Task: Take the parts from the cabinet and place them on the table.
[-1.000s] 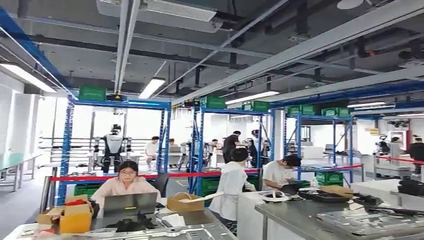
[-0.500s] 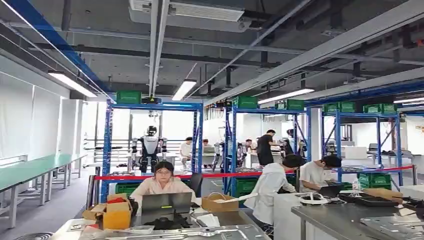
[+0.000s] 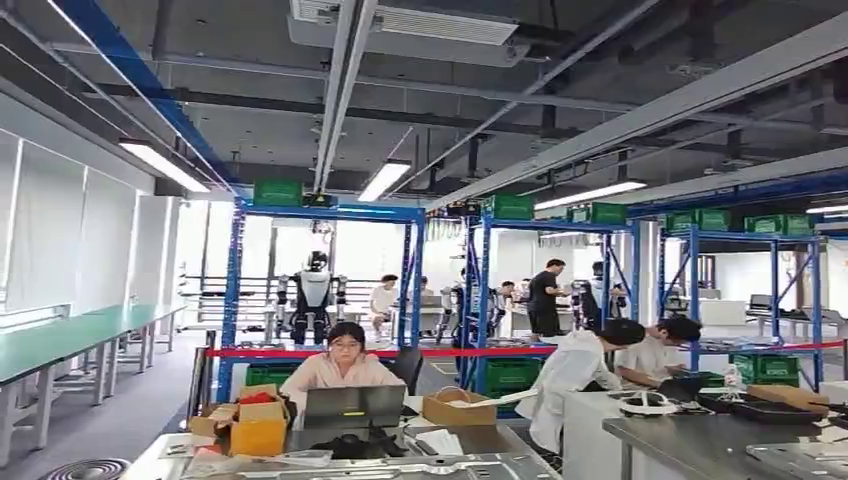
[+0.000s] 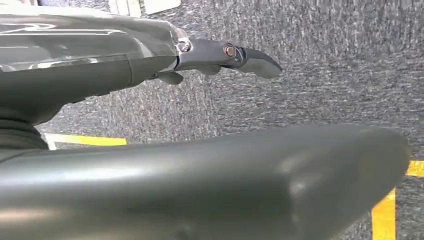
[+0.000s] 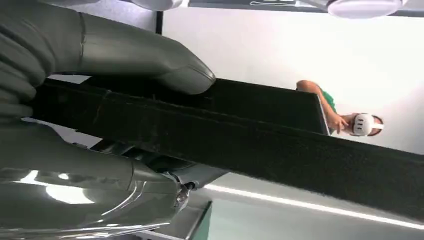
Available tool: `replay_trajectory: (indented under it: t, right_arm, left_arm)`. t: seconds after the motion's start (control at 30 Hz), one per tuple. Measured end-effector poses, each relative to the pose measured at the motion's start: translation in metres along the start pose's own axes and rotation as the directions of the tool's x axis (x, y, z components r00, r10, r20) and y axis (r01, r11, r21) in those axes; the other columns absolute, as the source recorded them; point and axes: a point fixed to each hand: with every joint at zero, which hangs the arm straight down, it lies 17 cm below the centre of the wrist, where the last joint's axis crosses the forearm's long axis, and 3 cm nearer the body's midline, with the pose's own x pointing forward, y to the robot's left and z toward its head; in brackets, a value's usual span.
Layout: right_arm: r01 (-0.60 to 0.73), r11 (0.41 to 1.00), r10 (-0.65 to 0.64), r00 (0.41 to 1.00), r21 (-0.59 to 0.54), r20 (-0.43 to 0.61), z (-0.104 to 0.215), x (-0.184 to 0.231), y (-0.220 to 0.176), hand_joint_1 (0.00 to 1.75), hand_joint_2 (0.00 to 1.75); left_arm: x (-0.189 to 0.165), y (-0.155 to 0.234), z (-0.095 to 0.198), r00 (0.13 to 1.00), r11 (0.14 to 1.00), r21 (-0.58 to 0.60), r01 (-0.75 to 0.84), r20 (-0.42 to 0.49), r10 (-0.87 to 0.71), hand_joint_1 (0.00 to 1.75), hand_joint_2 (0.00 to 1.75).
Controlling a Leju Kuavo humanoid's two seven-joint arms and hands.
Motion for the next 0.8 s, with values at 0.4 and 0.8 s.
replay_trajectory:
  t: [0.4,0.8]
  right_arm:
    - [0.007,1.0,-0.007,1.0,-0.004,0.018,-0.0056,0.0062,-0.0002,1.75,1.75]
    - [0.005,1.0,-0.005,1.0,-0.004,0.023,-0.007,0.0085,-0.0018,1.75,1.75]
  left_arm:
    - [-0.0023,0.0071,-0.0001,1.0,1.0,0.01,0.002,-0.004,-0.002,0.0,1.75]
    - [0.0016,0.0073,-0.001,1.0,1.0,0.009,0.003,0.006,-0.003,0.0,1.75]
